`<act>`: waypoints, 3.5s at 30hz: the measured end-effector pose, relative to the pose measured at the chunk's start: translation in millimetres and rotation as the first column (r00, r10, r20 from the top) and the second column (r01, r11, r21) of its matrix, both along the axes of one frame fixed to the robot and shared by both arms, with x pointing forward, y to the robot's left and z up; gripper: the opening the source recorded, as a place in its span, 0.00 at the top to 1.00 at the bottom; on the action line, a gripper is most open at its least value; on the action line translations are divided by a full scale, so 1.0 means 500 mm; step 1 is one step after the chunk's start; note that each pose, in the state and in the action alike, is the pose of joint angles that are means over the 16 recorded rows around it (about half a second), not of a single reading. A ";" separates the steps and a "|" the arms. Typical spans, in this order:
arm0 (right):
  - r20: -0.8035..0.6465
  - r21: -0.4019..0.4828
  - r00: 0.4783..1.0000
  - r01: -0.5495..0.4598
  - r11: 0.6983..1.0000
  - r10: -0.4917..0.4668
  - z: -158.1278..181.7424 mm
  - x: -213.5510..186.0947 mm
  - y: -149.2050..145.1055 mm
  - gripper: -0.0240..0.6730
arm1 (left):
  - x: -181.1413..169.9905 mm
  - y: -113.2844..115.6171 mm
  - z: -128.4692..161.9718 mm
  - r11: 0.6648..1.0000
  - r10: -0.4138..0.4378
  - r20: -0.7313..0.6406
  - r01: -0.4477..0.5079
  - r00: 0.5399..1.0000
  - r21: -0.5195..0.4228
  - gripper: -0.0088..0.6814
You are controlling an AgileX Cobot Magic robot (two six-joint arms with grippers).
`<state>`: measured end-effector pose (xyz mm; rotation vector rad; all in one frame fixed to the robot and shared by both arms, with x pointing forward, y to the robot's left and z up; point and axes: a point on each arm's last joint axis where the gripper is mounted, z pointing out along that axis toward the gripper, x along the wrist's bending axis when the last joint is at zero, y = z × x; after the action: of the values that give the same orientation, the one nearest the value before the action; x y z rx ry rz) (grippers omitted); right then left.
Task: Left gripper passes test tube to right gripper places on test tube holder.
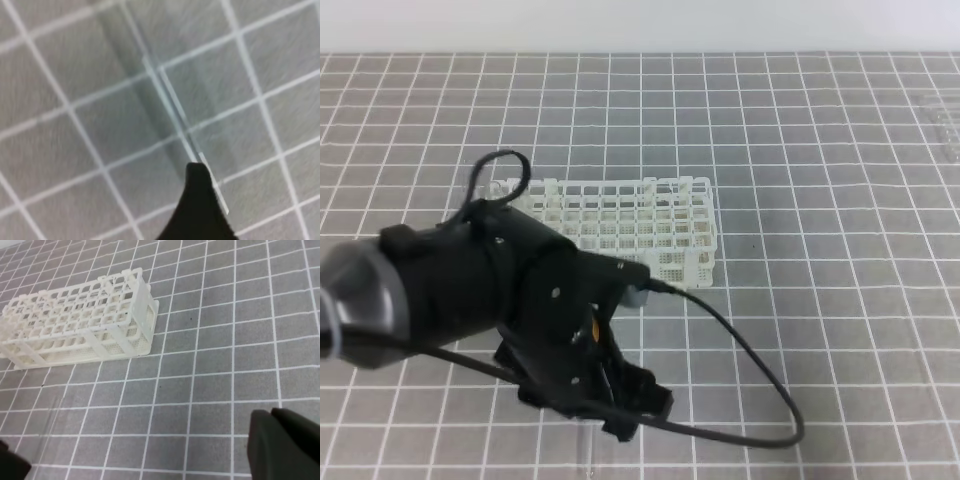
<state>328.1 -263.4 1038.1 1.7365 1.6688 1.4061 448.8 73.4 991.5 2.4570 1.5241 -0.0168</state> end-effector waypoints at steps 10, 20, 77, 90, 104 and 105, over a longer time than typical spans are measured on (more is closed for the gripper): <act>0.014 0.002 1.000 0.009 1.000 -0.009 0.002 0.002 -0.001 0.98 | 0.009 0.001 -0.053 0.991 0.059 -0.055 -0.052 0.997 0.121 0.39; 0.017 0.005 1.000 0.012 1.000 -0.012 0.003 0.002 -0.001 0.98 | 0.012 -0.005 -0.091 0.983 0.060 -0.085 -0.044 0.995 0.176 0.47; -0.043 0.088 0.907 -0.414 0.906 0.419 0.121 0.105 0.113 0.98 | -0.125 0.190 0.106 0.817 0.179 0.732 0.316 0.657 -0.483 0.92; 0.072 -0.097 0.798 -0.591 0.801 0.598 0.134 0.131 0.281 0.98 | -0.089 0.191 0.094 0.798 0.227 0.728 0.305 0.647 -0.519 0.94; 0.556 -0.236 0.681 -0.421 0.876 0.477 0.122 0.072 0.312 0.98 | -0.066 0.147 0.067 0.720 0.177 0.763 0.446 0.622 -0.531 0.87; 0.576 -0.235 0.671 -0.412 0.881 0.467 0.123 0.071 0.314 0.97 | -0.065 0.145 0.066 0.715 0.175 0.766 0.455 0.619 -0.530 0.86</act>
<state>363.7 -106.4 1099.4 0.6733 1.7590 1.8173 416.1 146.0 1024.6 1.5846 0.6896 0.3505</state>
